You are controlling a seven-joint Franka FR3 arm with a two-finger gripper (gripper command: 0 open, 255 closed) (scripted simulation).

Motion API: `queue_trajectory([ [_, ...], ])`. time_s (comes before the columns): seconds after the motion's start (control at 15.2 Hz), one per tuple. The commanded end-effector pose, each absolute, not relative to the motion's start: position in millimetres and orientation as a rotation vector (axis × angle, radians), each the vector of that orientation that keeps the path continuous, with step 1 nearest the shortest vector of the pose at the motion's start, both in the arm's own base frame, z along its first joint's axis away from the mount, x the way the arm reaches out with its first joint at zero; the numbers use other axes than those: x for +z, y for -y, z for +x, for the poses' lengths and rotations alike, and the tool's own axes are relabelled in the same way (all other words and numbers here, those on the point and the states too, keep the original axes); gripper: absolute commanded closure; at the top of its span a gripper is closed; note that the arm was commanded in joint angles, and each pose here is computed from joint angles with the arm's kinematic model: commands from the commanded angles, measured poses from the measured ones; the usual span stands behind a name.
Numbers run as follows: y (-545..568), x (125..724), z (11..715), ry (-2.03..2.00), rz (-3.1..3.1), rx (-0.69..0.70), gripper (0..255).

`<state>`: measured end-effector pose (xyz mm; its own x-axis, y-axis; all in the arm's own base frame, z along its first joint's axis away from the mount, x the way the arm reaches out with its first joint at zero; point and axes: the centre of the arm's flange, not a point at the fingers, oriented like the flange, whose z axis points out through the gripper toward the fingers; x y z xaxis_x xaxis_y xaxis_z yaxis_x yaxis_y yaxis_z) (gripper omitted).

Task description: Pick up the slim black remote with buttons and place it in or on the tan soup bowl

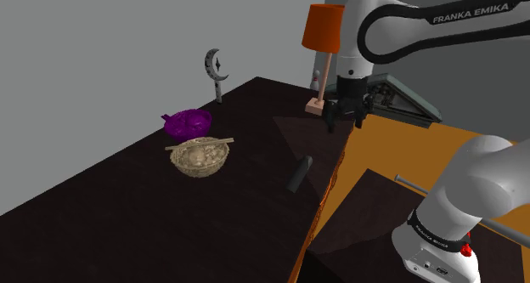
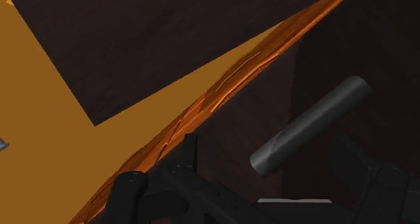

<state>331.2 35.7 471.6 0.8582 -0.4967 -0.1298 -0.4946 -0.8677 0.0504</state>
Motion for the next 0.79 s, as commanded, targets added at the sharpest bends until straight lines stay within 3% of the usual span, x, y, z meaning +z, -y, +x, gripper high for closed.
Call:
queue_trajectory([
  [0.0, -41, 450, 339, 0.988, 2.986, -0.222, 0],
  [0.73, -64, 328, 391, 1.902, 2.667, -0.255, 0],
])
